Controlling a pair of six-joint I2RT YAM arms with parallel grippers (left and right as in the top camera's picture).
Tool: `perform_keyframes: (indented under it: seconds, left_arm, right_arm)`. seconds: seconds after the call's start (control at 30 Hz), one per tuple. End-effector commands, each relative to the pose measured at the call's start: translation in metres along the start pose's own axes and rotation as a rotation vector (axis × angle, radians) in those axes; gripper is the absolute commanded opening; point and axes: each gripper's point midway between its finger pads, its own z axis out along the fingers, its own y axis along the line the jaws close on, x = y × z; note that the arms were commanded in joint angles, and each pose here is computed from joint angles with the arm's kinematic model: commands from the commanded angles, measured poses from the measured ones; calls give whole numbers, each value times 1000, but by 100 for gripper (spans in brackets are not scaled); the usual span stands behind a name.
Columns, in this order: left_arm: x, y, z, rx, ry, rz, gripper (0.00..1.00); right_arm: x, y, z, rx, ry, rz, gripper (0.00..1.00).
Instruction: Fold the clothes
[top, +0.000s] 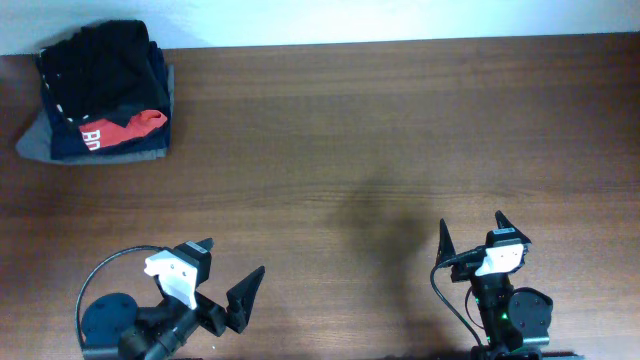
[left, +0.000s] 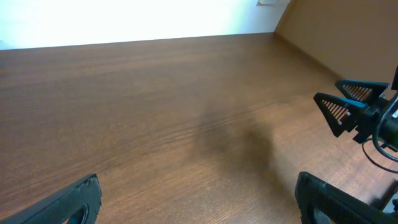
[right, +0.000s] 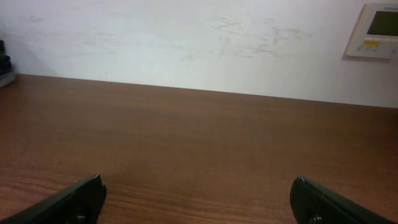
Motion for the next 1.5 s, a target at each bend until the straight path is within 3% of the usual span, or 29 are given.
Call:
perform_keyframes:
  seconds: [0.0, 0.73, 0.93, 1.33, 1.47]
  left_arm:
    - [0, -1, 0, 4, -6, 4, 99]
    - [1, -9, -4, 33, -14, 13, 99]
    - [12, 14, -8, -108, -34, 51, 99]
    - [9, 36, 17, -136, -283, 162, 99]
    - [11, 59, 18, -233, -354, 49, 99]
  right_arm:
    - [2, -5, 0, 27, 3, 6, 99]
    - [2, -5, 0, 26, 3, 6, 99]
    - [2, -5, 0, 26, 3, 6, 99]
    - [2, -5, 0, 26, 3, 6, 99]
    - [2, -5, 0, 26, 3, 6, 99]
